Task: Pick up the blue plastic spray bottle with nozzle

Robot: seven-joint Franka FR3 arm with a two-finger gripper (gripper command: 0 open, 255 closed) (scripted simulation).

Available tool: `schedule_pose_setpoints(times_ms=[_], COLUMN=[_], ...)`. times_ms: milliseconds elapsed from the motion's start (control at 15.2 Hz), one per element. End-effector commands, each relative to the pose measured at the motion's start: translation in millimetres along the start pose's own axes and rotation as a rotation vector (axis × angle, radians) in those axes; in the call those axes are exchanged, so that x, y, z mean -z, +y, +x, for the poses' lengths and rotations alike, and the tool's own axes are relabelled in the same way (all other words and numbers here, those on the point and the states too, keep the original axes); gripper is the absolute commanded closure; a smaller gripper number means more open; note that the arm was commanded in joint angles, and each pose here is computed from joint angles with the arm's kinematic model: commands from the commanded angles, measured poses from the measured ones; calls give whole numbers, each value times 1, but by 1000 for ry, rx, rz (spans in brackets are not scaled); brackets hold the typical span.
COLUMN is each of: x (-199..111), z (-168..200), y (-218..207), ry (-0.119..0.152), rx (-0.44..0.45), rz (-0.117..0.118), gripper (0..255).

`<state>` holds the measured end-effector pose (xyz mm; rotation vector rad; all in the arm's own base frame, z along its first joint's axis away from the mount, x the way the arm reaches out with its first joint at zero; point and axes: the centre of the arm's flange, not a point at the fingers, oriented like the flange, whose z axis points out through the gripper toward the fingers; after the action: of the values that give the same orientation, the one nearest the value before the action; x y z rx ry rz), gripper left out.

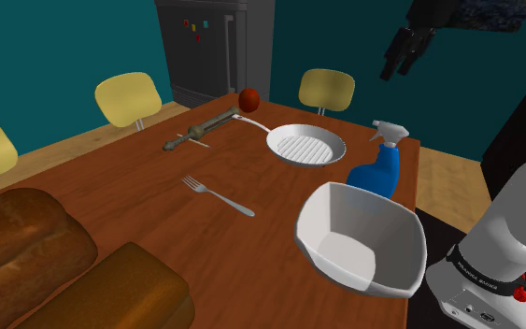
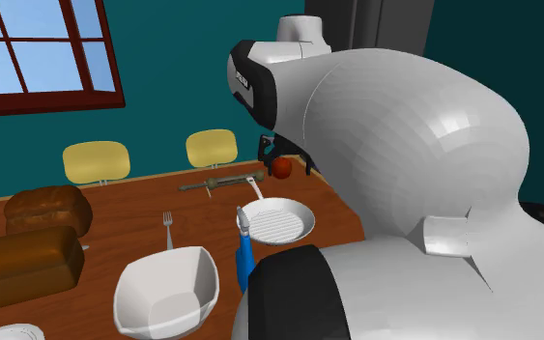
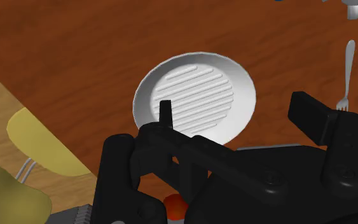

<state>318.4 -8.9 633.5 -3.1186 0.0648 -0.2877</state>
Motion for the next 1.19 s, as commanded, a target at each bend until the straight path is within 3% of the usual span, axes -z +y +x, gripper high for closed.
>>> schedule_pose_setpoints(times_ms=[0,726,792,1122], x=[0,-39,-41,-67], z=[0,-66,-70,-75], y=[0,-105,-111,-111], ry=[0,-182,-193,-193], rx=[0,178,189,189], rz=[0,7,8,8], gripper=[0,0,0,0])
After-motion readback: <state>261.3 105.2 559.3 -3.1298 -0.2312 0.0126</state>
